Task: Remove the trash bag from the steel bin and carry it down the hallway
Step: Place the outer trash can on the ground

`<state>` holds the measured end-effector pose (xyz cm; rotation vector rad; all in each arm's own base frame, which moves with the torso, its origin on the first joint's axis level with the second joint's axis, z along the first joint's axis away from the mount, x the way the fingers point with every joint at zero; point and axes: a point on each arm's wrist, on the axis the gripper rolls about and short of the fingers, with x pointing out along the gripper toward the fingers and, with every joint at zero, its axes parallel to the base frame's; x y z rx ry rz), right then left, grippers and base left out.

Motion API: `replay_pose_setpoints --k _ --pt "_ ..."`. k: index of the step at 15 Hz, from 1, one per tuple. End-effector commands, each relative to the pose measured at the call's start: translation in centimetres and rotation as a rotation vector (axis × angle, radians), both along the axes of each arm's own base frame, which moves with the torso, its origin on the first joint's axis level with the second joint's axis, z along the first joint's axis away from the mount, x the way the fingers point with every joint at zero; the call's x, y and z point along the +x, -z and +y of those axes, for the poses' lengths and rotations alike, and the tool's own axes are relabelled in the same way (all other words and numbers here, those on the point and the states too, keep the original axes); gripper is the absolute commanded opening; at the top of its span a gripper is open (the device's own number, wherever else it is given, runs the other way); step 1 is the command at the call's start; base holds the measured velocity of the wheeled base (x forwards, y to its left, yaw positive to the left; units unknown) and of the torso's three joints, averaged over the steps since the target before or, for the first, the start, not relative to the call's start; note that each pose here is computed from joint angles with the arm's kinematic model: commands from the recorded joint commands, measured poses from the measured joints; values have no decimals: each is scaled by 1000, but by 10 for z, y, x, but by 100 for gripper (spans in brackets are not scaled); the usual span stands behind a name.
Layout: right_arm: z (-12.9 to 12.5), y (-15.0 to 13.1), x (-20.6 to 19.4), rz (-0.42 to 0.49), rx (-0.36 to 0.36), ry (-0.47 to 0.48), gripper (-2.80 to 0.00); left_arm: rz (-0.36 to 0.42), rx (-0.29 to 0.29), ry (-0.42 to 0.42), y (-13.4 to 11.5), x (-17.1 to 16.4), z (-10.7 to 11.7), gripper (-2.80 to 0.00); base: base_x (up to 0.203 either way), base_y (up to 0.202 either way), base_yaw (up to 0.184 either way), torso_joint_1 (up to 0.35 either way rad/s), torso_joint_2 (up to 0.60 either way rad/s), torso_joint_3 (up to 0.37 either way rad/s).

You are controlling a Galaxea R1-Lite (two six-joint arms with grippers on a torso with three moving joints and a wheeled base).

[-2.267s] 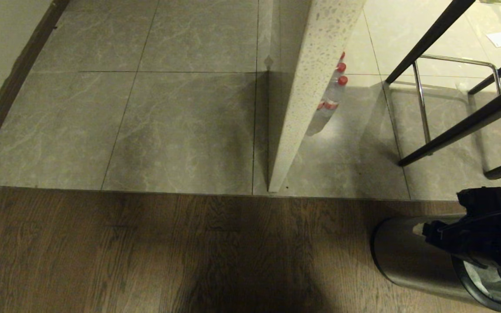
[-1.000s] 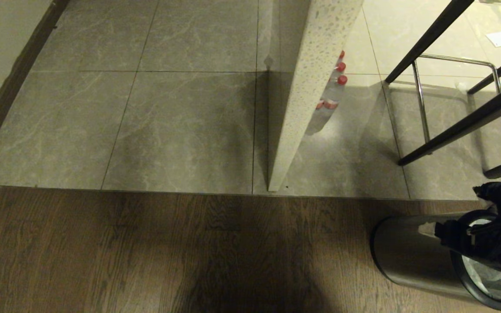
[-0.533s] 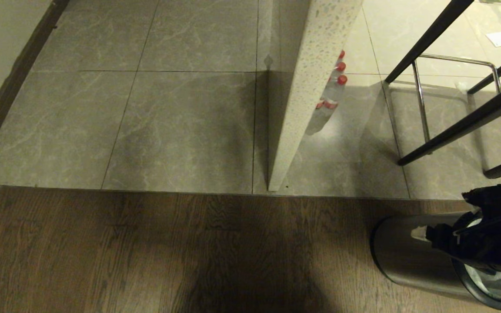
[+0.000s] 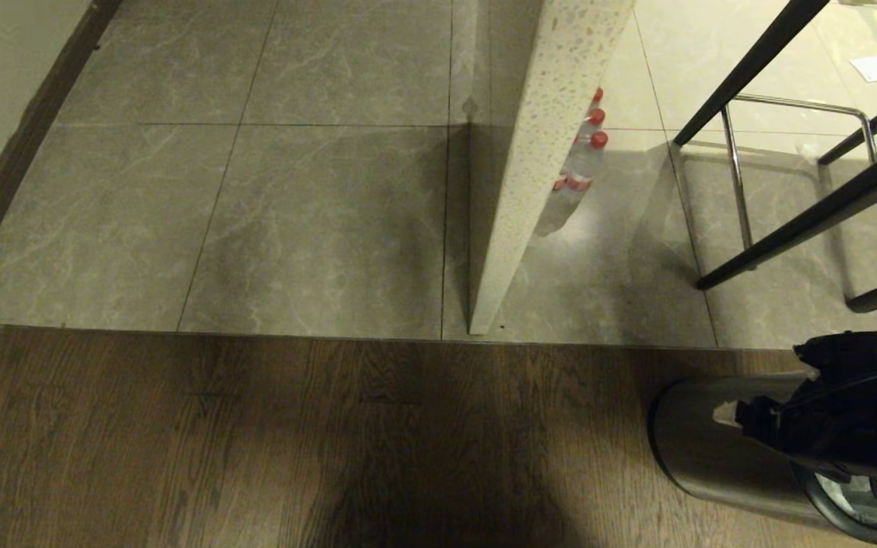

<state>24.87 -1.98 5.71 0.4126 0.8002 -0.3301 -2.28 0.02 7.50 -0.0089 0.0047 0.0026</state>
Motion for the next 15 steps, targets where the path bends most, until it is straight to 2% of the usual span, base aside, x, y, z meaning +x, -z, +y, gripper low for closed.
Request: replay_pose_setpoints --k 1,8,10,15 --pt "0 8 4 16 3 3 -280 0 0 -1 0 0 0 -280 0 0 0 0 0 0" --pt "0 4 1 5 -10 5 -280 0 0 -1 0 0 0 -280 0 0 0 0 0 0" --pt "-1 -8 -3 -41 -45 35 -280 0 0 -1 0 0 0 -280 0 0 0 0 0 0" --pt "-1 -17 -8 -67 -52 43 -280 0 0 -1 0 0 0 -280 0 0 0 0 0 0"
